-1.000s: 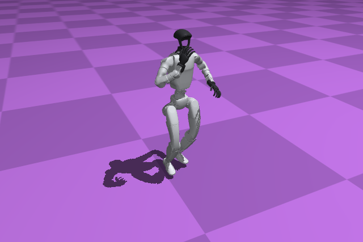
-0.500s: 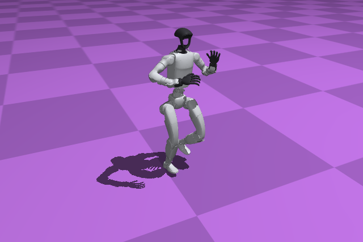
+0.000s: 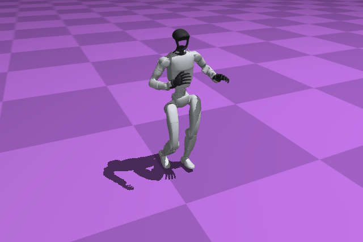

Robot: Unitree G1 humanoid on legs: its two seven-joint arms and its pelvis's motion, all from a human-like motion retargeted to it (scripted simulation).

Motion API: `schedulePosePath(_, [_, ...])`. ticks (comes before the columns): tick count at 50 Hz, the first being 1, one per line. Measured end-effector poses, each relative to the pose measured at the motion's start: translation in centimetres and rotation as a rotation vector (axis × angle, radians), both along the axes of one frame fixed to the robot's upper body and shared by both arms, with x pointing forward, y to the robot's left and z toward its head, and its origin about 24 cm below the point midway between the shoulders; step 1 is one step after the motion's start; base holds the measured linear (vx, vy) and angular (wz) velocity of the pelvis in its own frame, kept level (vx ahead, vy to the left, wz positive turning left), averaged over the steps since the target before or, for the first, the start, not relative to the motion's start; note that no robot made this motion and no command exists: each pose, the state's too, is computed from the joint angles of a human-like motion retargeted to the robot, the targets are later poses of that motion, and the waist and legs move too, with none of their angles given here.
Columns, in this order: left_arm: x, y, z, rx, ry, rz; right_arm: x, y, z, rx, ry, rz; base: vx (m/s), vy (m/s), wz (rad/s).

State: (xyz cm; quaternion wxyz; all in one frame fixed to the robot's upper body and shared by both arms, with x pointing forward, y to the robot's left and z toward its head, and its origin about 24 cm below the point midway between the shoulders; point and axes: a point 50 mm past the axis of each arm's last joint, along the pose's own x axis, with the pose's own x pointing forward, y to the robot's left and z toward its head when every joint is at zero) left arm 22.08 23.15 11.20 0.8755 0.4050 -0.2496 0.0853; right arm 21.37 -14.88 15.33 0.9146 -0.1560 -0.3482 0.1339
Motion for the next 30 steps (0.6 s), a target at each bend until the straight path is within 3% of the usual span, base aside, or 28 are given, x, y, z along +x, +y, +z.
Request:
schedulePosePath(8, [-0.2, -1.4, -2.3, -0.117, 0.093, -0.044, 0.3, 1.5, 2.0, 0.074, -0.091, 0.034, 0.15, -0.07, -0.09])
schedulePosePath(20, [1.1, -3.4, -3.2, -0.314, 0.117, -0.091, 1.6, 2.7, -2.7, 0.010, 0.161, 0.072, 0.09, -0.12, 0.02])
schedulePosePath(30, [0.5, -6.1, -6.7, -0.528, 0.280, -0.148, 1.8, 3.0, -5.6, 0.172, 0.334, 0.035, 0.04, -0.09, -0.06])
